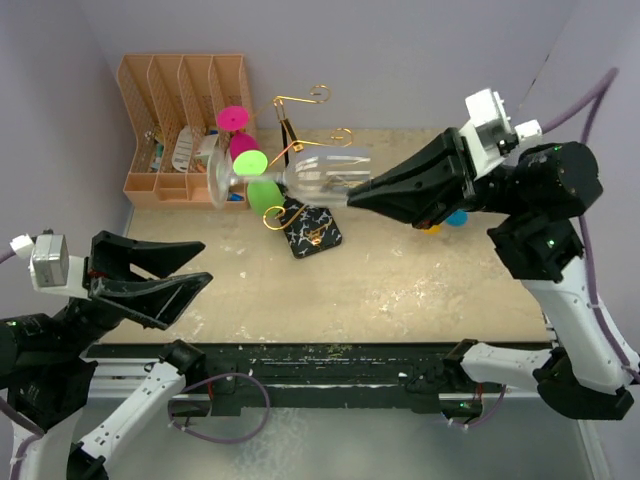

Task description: Take the wine glass off the wine glass rack

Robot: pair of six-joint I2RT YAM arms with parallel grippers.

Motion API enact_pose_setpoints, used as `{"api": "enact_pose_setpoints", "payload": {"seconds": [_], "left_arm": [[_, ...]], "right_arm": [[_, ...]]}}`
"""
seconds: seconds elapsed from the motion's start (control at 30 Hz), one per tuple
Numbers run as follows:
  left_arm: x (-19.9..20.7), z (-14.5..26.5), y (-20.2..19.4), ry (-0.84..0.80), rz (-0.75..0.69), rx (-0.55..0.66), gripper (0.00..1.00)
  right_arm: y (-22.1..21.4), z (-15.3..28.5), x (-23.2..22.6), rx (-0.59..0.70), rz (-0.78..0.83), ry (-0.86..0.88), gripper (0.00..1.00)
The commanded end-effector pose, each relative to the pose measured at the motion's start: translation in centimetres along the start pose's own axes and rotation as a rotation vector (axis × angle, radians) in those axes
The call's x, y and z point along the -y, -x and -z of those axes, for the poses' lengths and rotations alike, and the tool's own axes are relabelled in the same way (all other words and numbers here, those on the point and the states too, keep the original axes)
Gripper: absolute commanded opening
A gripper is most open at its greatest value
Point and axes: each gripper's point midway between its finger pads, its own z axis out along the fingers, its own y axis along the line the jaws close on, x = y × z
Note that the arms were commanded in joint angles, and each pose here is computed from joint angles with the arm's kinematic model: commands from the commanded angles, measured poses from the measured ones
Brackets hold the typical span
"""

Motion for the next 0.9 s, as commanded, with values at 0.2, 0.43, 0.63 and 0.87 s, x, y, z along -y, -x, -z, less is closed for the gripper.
{"api": "enact_pose_setpoints", "payload": {"seconds": [0.2,0.43,0.63,0.87], "left_arm": [[-6.6,0.6,-3.0,0.304,-0.019,-0.116,0.58],[-10.4,1.5,-4.3,0.487,-0.064,-0.197,0.57],[-14.5,3.5,-5.8,0.684,-0.131,-0.298,0.56],[-16.3,5.0,-7.4,0.746,-0.186,-0.360,0.56]], "right_arm": [[1.4,8.8,15.6,-0.074,0.180,-1.018,0.00],[1.2,17.4,23.4,-0.190,0.204,-1.519,0.00],[-2.0,28.1,29.2,-0.268,-0.022,-1.750,0.00],[-9.9,35.9,33.8,-0.397,-0.298,-1.789,0.00]]}}
